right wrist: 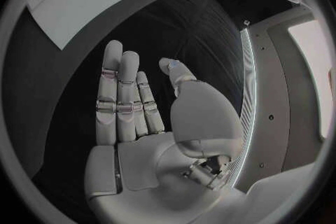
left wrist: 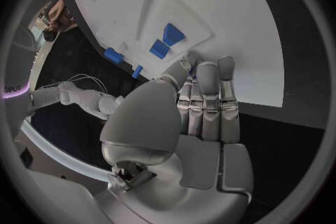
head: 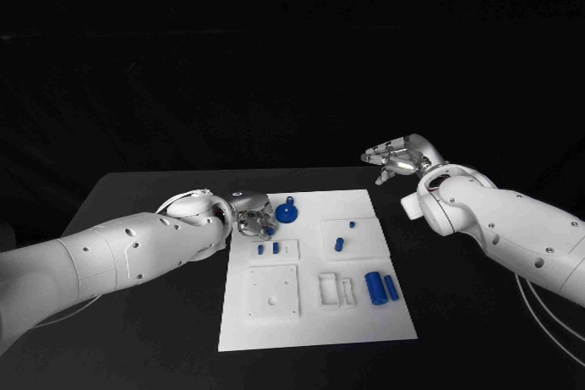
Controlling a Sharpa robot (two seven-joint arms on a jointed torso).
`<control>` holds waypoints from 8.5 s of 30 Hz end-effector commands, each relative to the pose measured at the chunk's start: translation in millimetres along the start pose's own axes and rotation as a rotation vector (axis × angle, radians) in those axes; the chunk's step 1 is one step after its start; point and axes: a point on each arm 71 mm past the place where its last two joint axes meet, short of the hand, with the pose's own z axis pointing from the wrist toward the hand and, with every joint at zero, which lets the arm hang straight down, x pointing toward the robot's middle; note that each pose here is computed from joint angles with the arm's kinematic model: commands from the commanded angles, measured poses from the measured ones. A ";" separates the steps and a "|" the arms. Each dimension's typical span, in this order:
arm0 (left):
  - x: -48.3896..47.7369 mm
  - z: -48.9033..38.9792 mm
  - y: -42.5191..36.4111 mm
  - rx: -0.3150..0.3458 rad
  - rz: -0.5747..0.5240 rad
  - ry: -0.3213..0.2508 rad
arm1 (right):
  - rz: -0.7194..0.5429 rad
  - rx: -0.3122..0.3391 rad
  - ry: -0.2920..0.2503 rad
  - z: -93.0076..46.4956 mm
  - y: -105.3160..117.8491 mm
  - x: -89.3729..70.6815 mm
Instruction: Assemble the parts on the task board
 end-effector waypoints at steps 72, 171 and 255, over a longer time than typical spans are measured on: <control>-48.6 -58.5 42.6 -0.002 -1.032 -0.416 | -0.821 -0.152 0.362 -28.5 -14.5 70.1; -56.7 -38.9 53.7 -0.035 -1.027 -0.509 | -0.594 -0.413 0.310 -69.1 54.5 118.5; -42.6 -9.5 41.4 -0.031 -1.087 -0.478 | -0.700 -0.447 0.501 -128.3 14.7 238.8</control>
